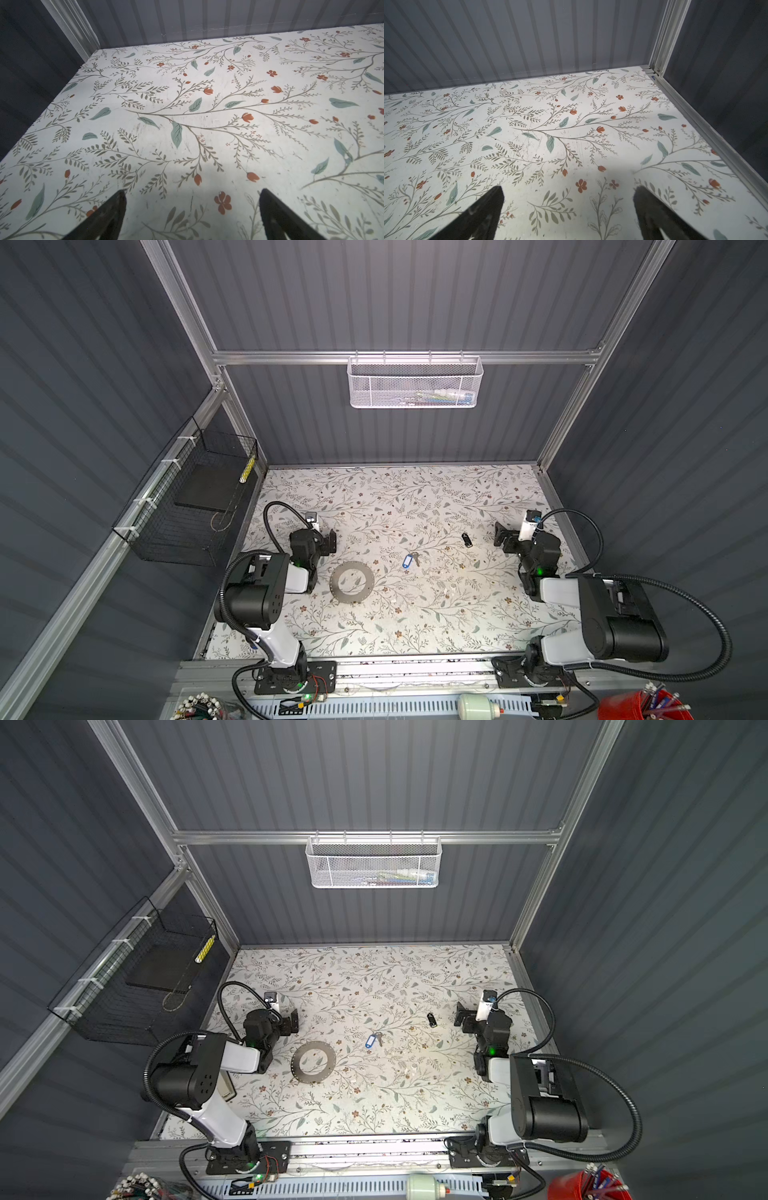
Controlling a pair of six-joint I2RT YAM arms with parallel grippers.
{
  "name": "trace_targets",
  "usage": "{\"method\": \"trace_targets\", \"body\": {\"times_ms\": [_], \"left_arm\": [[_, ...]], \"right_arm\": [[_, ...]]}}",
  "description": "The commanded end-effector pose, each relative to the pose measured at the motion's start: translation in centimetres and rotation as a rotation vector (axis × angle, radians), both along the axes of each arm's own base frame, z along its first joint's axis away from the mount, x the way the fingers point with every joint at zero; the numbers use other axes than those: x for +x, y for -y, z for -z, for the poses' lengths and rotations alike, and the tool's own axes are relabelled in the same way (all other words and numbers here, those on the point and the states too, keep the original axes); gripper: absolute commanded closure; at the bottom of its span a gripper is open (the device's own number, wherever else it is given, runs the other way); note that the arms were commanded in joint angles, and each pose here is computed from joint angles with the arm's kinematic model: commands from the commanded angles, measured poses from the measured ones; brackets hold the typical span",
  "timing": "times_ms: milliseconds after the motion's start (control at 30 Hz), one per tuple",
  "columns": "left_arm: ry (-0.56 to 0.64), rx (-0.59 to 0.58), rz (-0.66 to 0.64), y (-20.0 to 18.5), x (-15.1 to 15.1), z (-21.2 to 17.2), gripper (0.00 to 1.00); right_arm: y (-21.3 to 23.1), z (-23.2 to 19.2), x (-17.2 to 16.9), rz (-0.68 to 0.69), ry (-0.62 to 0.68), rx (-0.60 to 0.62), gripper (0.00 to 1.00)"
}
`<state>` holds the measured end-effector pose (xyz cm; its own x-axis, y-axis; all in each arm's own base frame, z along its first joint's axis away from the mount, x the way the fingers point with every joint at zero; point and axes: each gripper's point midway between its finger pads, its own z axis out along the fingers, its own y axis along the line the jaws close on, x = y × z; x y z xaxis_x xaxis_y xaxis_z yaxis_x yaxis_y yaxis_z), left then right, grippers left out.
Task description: Put the keys on the keyring
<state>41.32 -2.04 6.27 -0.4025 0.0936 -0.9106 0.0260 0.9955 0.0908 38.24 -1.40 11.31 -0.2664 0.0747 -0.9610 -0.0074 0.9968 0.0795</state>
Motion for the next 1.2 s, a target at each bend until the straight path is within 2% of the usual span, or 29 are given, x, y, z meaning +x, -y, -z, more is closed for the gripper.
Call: {"method": "trace_targets", "body": {"times_ms": [0, 567, 667, 900, 1033, 1167], "left_arm": [[0.004, -0.005, -0.020, -0.3, 0.4, -0.1, 0.00], [-0.005, -0.013, -0.029, -0.6, 0.5, 0.0, 0.00], [-0.007, -0.012, -0.028, -0.6, 0.6, 0.0, 0.00], [-0.005, -0.011, -0.026, -0.5, 0.6, 0.0, 0.00], [-0.003, -0.013, -0.025, -0.6, 0.5, 0.0, 0.00], [-0.014, -0.012, 0.003, -0.1, 0.8, -1.8, 0.00]], "right_arm": [[0.2, -0.6, 0.5, 0.008, 0.017, -0.010, 0.01], [0.2, -0.6, 0.5, -0.009, 0.017, 0.009, 0.01], [-0.3, -0.6, 0.4, -0.048, 0.022, 0.012, 0.01], [0.1, -0.7, 0.3, -0.025, 0.029, 0.016, 0.01], [0.3, -1.6, -0.8, -0.004, 0.105, 0.011, 0.09], [1.0, -3.5, -2.2, 0.048, 0.138, 0.010, 0.16]]}}
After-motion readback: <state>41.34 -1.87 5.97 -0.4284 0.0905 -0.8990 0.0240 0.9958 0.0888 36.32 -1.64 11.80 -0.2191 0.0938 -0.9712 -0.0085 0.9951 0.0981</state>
